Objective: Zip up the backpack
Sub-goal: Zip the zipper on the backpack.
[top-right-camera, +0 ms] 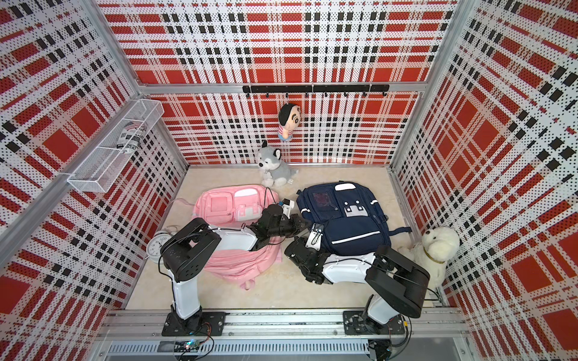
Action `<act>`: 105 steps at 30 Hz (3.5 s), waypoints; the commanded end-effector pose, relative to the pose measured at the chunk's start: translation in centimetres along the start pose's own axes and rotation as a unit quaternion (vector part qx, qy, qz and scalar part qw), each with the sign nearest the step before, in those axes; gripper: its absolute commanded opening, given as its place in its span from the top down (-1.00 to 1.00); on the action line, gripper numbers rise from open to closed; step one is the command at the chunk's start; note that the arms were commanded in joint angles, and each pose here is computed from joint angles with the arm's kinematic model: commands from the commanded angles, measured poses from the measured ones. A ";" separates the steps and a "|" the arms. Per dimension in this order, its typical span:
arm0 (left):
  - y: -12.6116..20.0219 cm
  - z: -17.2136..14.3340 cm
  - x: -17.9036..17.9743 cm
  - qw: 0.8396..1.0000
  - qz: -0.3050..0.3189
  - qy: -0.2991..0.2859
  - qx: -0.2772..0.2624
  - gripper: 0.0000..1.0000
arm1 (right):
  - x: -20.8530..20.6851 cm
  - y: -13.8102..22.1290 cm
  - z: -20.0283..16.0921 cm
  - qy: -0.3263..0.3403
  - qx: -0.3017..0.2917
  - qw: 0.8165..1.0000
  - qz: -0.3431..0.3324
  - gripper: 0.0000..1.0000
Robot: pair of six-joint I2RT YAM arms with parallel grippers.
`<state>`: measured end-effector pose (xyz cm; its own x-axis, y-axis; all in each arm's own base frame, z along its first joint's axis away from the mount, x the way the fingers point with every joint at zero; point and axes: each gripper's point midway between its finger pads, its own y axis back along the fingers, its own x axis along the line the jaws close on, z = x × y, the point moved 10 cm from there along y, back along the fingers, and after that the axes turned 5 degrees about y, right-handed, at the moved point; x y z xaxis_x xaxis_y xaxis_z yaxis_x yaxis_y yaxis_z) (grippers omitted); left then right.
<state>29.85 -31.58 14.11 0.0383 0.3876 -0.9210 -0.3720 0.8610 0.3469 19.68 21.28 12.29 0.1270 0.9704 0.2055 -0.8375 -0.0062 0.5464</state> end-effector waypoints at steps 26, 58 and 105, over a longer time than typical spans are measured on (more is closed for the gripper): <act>0.0 4.4 0.6 0.999 -0.035 -0.001 -0.019 1.00 | -2.3 2.8 -2.8 0.051 0.179 0.976 0.113 1.00; 0.0 3.2 -1.1 0.999 -0.041 -0.006 -0.017 0.99 | -0.9 4.8 -3.3 -0.015 0.081 0.980 0.179 -0.43; 2.2 -0.3 -2.9 0.997 -0.074 -0.005 0.006 1.00 | 2.8 -1.8 -0.7 -0.034 -0.143 0.989 0.014 0.12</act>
<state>29.42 -30.74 14.63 0.0222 0.3368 -0.9413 -0.3761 0.8752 0.3042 20.41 24.37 10.88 0.1315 0.9546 0.2673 -0.9439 0.0383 0.3279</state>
